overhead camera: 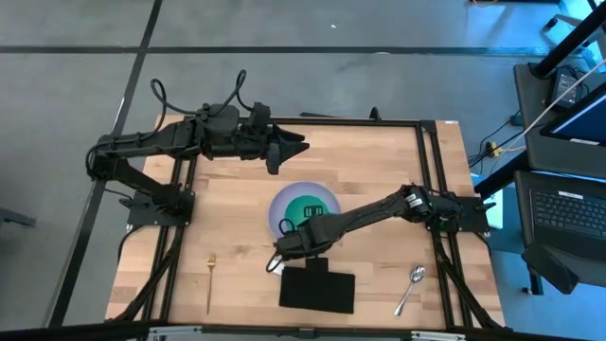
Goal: Set table place
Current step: Stack the green bowl on top of the purple plate
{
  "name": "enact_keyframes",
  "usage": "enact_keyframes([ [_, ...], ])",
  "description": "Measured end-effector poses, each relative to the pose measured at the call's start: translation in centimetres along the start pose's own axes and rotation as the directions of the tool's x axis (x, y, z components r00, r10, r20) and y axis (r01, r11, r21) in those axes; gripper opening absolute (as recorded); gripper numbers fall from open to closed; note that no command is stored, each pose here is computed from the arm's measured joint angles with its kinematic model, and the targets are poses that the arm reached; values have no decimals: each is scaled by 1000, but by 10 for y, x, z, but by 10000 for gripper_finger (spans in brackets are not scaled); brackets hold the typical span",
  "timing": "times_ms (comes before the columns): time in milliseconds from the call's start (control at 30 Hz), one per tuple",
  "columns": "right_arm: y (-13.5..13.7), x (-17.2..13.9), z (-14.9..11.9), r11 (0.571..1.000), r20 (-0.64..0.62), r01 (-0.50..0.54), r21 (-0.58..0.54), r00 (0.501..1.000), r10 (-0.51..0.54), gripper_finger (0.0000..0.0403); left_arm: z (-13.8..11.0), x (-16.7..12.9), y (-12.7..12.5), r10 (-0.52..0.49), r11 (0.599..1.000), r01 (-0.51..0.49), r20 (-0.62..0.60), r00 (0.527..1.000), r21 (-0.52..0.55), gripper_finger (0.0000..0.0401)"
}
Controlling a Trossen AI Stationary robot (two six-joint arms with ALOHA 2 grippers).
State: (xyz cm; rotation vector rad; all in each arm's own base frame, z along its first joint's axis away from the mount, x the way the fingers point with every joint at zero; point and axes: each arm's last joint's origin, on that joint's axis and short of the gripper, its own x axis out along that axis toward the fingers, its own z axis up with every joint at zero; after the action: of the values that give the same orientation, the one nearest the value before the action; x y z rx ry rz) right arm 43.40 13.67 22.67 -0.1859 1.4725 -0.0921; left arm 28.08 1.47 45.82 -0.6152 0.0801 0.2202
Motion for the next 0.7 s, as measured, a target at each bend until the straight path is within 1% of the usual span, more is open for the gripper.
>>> enact_keyframes([
  [100,-3,-30,-1,1000,17,-12,0,1000,12,108,-5,-4,-3,2,1000,-3,-36,999,-17,179],
  [167,-1,-47,-6,1000,29,-8,-13,1000,9,108,-13,-8,-4,25,999,-29,-105,994,-42,179],
  [200,1,-56,-10,1000,59,-14,-17,998,15,107,-20,-12,-5,44,997,-53,-160,986,-52,179],
  [267,3,-69,-19,1000,97,-20,-9,995,20,106,-36,-18,-6,100,989,-126,-287,953,-75,179],
  [333,3,-83,-29,1000,119,-25,8,993,24,106,-54,-27,-8,164,970,-221,-403,900,-100,179],
  [433,2,-100,-40,999,137,-22,39,990,16,109,-82,-45,-16,258,921,-372,-535,804,-114,179],
  [567,2,-127,-55,998,216,-2,67,976,-13,110,-118,-69,-34,348,826,-545,-631,693,-143,179],
  [700,-3,-144,-64,992,280,28,124,958,-62,110,-159,-86,-56,414,711,-675,-657,630,-199,179],
])
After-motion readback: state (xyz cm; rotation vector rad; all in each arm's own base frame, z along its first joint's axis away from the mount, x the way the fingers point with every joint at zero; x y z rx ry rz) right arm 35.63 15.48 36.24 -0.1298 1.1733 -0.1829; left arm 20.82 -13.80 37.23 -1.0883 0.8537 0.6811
